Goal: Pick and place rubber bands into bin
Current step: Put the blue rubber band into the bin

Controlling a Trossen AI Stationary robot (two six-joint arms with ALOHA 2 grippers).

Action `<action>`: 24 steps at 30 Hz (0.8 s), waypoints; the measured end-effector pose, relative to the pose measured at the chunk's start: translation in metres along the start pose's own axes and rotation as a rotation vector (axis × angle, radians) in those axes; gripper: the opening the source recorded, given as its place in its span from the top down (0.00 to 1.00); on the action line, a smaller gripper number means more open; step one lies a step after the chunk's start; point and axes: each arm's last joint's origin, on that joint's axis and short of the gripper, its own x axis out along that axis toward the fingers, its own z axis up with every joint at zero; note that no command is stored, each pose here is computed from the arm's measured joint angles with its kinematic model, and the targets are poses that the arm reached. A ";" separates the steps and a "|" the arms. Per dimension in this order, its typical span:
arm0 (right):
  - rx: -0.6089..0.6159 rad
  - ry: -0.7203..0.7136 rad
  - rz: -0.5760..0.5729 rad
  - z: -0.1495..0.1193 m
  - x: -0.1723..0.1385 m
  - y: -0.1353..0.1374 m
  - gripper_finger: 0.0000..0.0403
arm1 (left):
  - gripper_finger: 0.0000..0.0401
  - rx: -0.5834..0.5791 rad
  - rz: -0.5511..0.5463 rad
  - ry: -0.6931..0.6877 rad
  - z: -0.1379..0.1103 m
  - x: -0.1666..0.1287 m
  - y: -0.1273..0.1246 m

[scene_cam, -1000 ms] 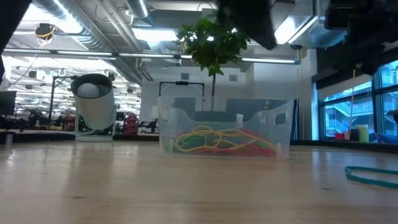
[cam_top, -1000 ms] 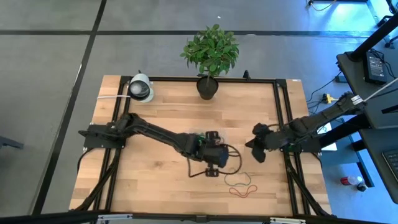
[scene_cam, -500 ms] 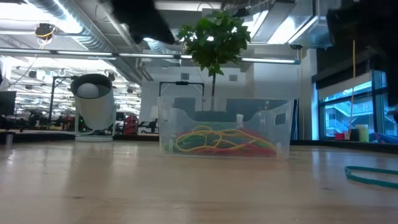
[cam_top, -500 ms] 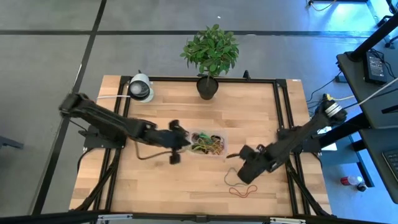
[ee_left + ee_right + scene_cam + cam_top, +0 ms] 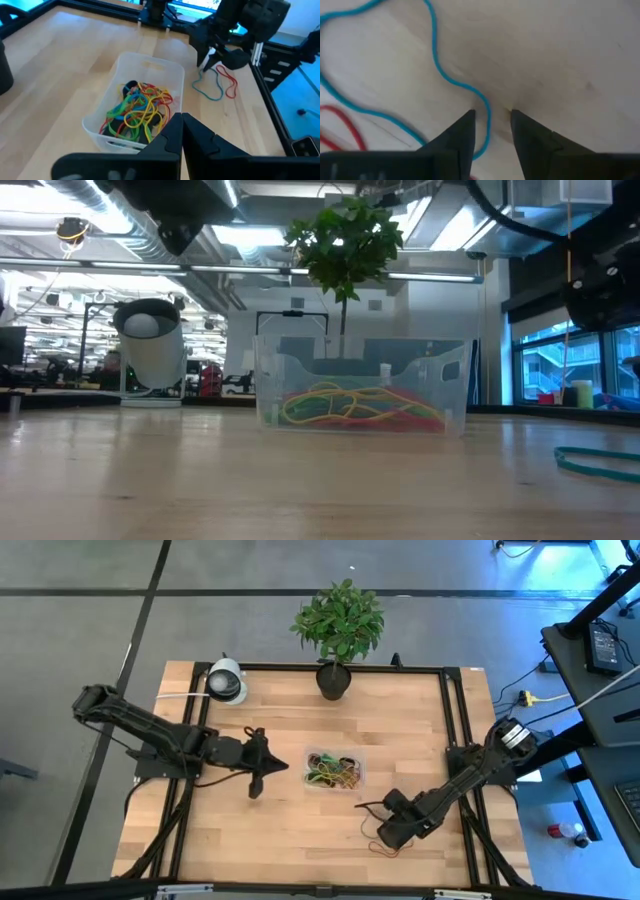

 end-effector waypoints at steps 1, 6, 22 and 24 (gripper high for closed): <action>0.012 0.005 -0.005 0.000 0.002 0.001 0.68 | 1.00 0.003 -0.001 0.003 0.000 0.000 -0.001; 0.025 0.006 -0.041 -0.002 0.013 0.003 0.70 | 1.00 0.011 -0.013 0.011 -0.002 0.000 -0.004; -0.003 -0.141 -0.133 0.005 -0.065 0.039 1.00 | 1.00 0.017 -0.021 0.018 -0.005 -0.002 -0.008; -0.013 -0.209 -0.139 0.009 -0.090 0.044 1.00 | 1.00 0.022 -0.020 0.018 -0.005 -0.002 -0.008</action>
